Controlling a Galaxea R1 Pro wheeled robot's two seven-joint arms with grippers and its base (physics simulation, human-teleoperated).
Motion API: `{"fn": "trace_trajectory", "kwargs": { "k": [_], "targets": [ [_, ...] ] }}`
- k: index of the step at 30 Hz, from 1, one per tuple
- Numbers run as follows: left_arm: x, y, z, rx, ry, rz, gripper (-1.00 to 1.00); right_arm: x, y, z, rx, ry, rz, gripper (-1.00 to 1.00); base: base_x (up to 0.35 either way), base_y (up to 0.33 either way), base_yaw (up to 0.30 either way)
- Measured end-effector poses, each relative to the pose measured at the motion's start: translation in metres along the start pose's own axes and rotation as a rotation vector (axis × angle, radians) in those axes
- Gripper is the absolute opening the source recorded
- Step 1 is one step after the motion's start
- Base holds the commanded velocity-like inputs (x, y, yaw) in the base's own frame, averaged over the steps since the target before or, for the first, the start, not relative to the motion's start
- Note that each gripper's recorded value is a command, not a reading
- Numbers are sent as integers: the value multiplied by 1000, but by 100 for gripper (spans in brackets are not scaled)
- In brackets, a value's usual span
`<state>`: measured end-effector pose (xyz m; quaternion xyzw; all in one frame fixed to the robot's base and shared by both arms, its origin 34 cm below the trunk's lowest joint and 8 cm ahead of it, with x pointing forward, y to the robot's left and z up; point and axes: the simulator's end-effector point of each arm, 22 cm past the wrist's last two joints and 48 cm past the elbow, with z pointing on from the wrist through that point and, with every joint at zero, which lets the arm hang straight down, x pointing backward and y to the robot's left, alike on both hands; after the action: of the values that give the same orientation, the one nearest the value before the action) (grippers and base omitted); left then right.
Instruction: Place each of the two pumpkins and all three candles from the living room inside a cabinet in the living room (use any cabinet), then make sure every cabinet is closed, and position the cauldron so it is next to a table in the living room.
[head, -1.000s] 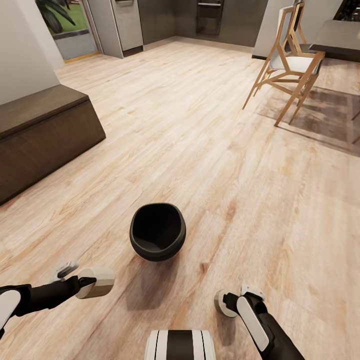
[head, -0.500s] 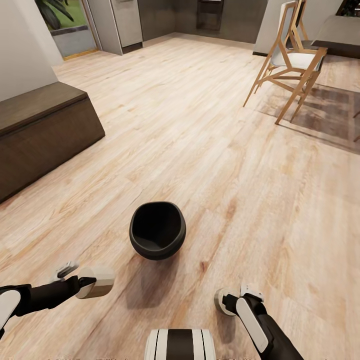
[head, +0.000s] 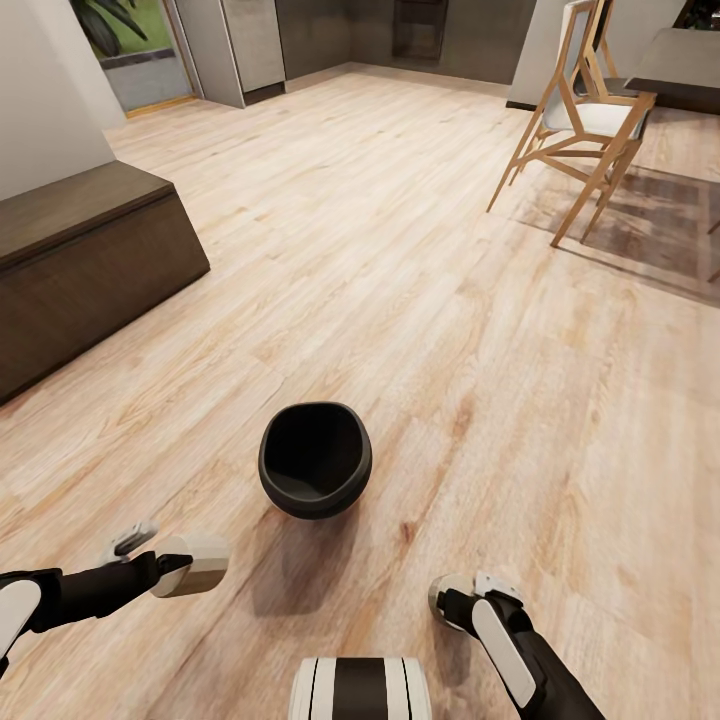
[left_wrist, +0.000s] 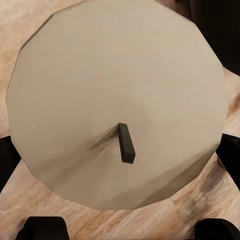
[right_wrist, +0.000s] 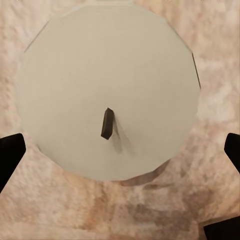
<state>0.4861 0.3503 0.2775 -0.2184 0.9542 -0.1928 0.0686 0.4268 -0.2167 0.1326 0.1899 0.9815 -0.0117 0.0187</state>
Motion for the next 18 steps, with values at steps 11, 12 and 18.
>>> {"fn": "trace_trajectory", "kwargs": {
  "k": [11,12,18],
  "targets": [
    [0,2,-1,-3,-2,-4,-100,0,0,0,0,0,0,100,22,0,0],
    [0,3,-1,-4,-3,-5,-100,1,0,0,0,0,0,100,157,0,0],
    [0,2,-1,-2,-3,-6,-100,1,1,0,-1,1,0,100,63,0,0]
  ]
}}
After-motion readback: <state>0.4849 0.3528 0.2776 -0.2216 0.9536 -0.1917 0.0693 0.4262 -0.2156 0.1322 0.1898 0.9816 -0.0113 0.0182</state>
